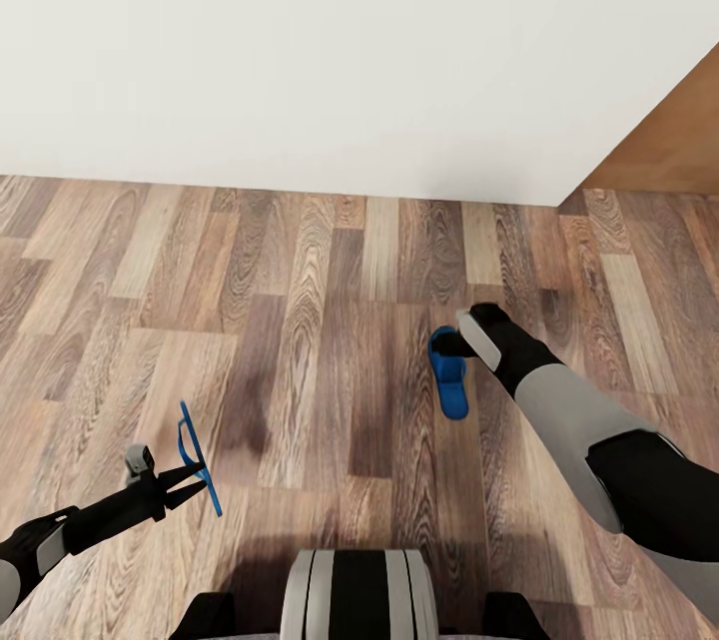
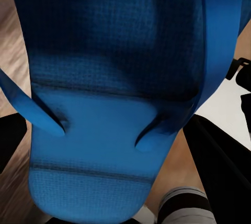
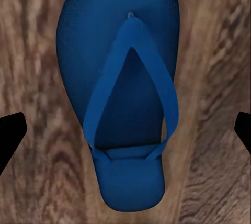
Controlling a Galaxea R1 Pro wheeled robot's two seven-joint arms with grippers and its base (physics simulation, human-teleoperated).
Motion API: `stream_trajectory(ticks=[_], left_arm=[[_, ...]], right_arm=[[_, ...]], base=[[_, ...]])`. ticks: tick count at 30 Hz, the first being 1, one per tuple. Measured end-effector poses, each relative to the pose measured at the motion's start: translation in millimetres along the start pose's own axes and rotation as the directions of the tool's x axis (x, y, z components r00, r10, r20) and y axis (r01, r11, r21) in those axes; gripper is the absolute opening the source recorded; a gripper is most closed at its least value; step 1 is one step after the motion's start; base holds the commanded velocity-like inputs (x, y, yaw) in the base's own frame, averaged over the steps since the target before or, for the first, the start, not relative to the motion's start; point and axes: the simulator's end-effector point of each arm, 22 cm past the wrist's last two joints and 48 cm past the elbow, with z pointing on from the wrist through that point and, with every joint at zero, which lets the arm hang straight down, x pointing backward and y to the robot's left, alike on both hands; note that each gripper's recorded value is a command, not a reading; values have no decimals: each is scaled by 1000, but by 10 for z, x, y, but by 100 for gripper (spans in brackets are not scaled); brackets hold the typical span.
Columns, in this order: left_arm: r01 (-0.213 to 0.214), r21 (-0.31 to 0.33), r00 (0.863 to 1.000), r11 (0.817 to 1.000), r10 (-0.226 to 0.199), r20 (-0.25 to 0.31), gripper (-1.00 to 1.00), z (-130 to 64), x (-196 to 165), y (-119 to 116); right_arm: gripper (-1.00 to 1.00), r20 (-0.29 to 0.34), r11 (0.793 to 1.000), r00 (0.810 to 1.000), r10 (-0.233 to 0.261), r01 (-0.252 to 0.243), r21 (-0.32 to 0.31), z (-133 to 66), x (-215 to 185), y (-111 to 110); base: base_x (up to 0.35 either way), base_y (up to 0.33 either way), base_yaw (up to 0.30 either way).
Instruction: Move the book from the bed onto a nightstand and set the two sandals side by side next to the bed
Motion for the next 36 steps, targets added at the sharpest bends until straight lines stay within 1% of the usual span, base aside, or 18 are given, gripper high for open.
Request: stream_trajectory(ticks=[10, 36], left_arm=[[34, -21, 999, 999, -34, -8, -100, 12, 57, 197], [33, -20, 999, 999, -34, -7, -100, 11, 53, 195]], right_arm=[[100, -36, 1000, 999, -2, 2, -2, 244, 149, 19], [100, -34, 1000, 999, -1, 0, -16, 243, 144, 50]], base=[[0, 0, 0], [0, 0, 0]])
